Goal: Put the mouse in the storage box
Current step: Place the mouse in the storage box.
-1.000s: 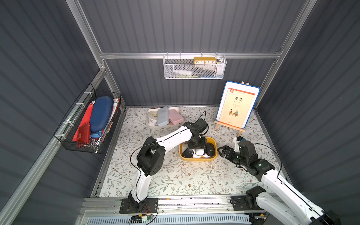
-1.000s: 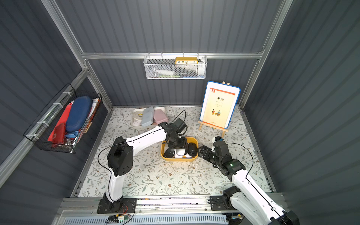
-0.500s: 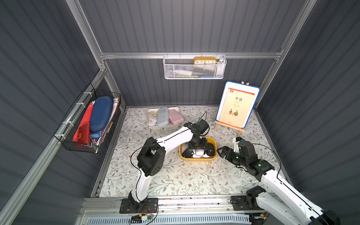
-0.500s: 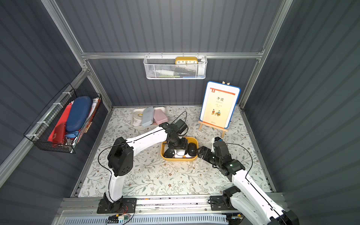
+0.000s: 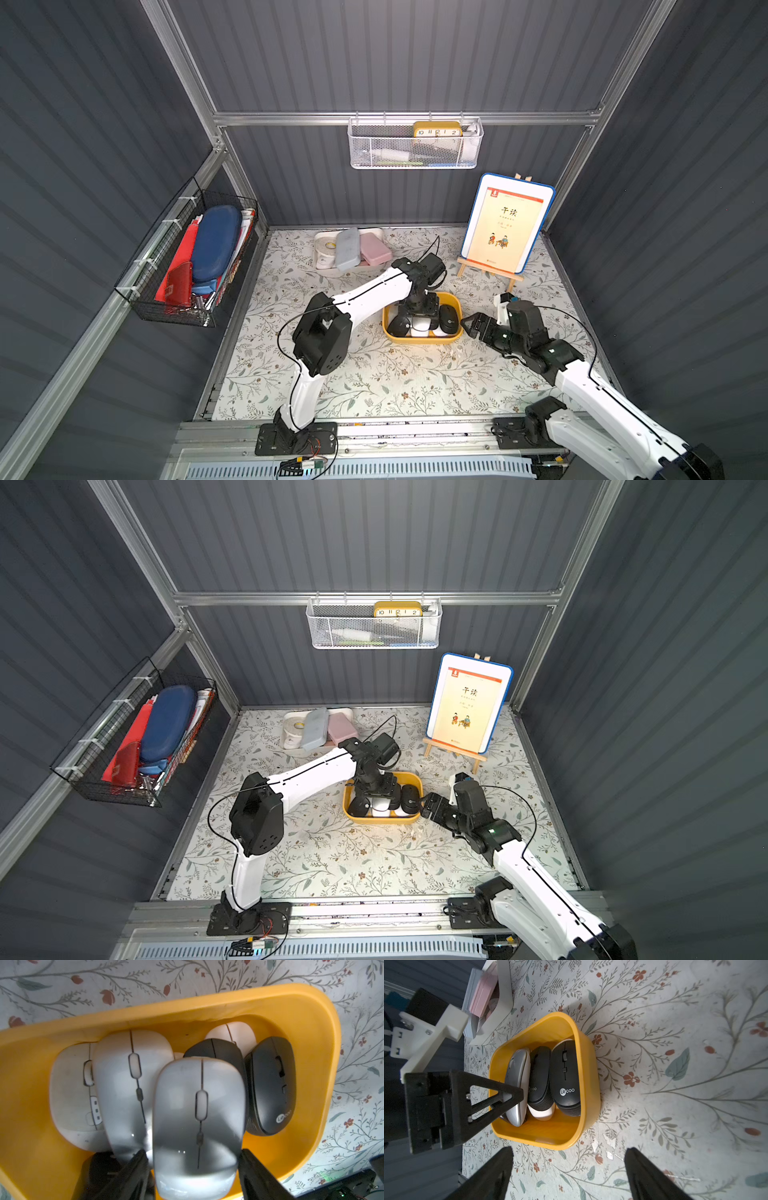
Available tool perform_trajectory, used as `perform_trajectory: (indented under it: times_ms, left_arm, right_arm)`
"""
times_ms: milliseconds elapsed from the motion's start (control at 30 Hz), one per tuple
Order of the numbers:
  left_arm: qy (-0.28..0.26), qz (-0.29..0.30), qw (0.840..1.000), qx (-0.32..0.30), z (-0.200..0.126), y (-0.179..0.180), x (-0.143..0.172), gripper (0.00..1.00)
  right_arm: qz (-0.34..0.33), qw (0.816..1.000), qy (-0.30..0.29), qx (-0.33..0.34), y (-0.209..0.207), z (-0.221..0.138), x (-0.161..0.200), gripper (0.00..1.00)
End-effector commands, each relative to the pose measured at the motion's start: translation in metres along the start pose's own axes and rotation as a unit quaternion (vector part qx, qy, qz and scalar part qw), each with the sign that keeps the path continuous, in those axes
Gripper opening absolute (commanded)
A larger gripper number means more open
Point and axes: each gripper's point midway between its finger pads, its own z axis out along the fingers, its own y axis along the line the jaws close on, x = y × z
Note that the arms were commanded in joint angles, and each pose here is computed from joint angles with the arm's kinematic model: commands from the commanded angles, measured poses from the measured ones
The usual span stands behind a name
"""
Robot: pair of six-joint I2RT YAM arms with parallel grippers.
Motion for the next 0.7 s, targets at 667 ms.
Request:
perform_trajectory:
  times_ms: [667]
  left_arm:
    - [-0.076,0.002,0.997,-0.009,-0.057,-0.012,-0.041,0.92]
  right_arm:
    - [-0.002,1.000,0.001,-0.009,0.009,-0.007,-0.004,0.90]
